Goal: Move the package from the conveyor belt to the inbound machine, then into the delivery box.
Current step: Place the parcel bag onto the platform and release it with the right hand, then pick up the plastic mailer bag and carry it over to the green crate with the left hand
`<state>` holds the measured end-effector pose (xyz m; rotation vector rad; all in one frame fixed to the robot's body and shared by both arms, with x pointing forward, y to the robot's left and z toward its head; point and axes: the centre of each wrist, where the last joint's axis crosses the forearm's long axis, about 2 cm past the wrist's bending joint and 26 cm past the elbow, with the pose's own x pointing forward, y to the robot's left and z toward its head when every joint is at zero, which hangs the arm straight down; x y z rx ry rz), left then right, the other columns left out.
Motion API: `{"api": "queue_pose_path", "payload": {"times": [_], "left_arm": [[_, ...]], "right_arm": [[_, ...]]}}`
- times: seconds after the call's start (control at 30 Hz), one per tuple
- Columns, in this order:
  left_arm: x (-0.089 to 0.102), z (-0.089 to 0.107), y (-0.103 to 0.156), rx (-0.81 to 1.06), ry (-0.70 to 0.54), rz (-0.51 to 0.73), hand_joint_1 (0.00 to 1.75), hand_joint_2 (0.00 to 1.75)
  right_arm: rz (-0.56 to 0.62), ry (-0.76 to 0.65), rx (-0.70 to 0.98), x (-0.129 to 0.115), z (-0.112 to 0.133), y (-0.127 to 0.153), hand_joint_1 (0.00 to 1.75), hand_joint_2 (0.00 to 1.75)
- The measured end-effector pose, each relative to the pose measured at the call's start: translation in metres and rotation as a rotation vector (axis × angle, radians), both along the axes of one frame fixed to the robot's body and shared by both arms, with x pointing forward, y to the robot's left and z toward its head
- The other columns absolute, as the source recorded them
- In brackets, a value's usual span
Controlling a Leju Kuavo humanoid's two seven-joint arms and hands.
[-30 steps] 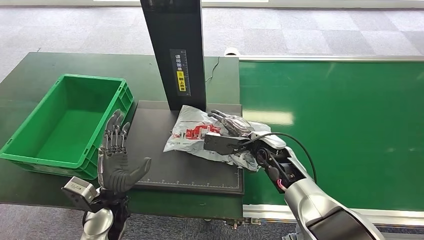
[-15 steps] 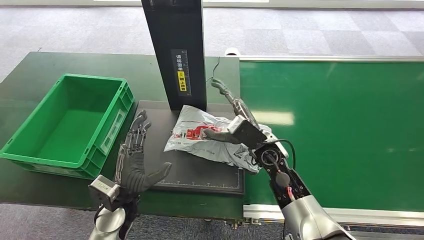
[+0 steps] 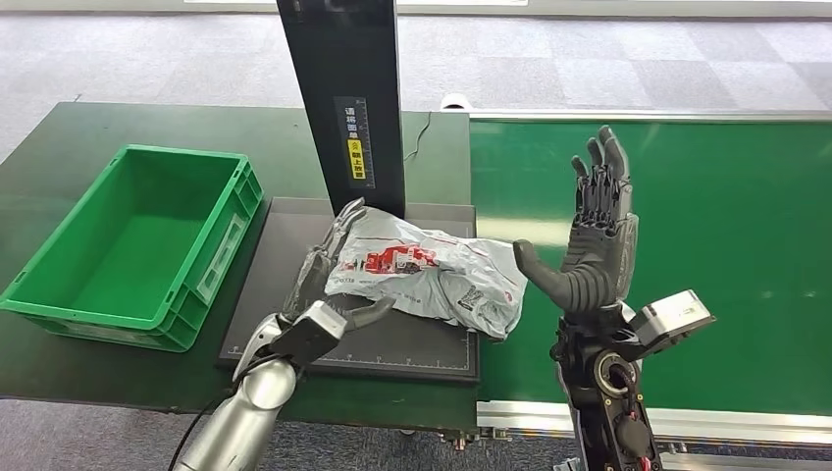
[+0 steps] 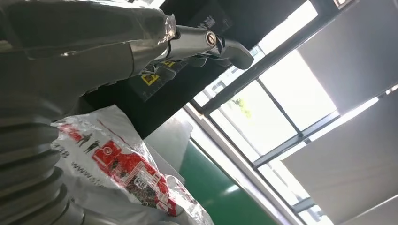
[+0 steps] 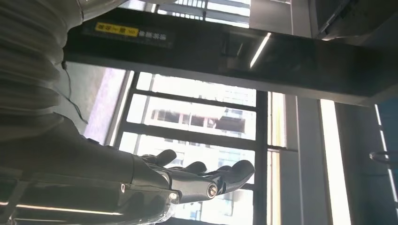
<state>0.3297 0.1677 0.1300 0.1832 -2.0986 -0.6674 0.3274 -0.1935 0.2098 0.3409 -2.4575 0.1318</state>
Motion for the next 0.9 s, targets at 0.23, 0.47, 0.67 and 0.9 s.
{"api": "queue_pose_path", "payload": {"times": [0.23,0.47,0.67,0.9], "left_arm": [[0.031,0.005,-0.041,0.311,0.011,-0.019,0.0,1.75],[0.05,0.005,-0.053,0.45,0.139,-0.055,0.0,1.75],[0.056,0.006,-0.06,0.599,0.183,-0.031,0.0,1.75],[0.048,0.0,-0.077,0.937,0.126,0.105,0.0,1.75]], "right_arm": [[0.084,0.1,0.068,-0.02,-0.024,0.018,0.0,1.75],[0.133,0.117,0.091,-0.026,-0.027,0.027,0.0,1.75],[0.132,0.121,0.107,-0.025,-0.027,0.027,0.0,1.75],[0.138,0.13,0.117,-0.028,-0.03,0.026,0.0,1.75]]}}
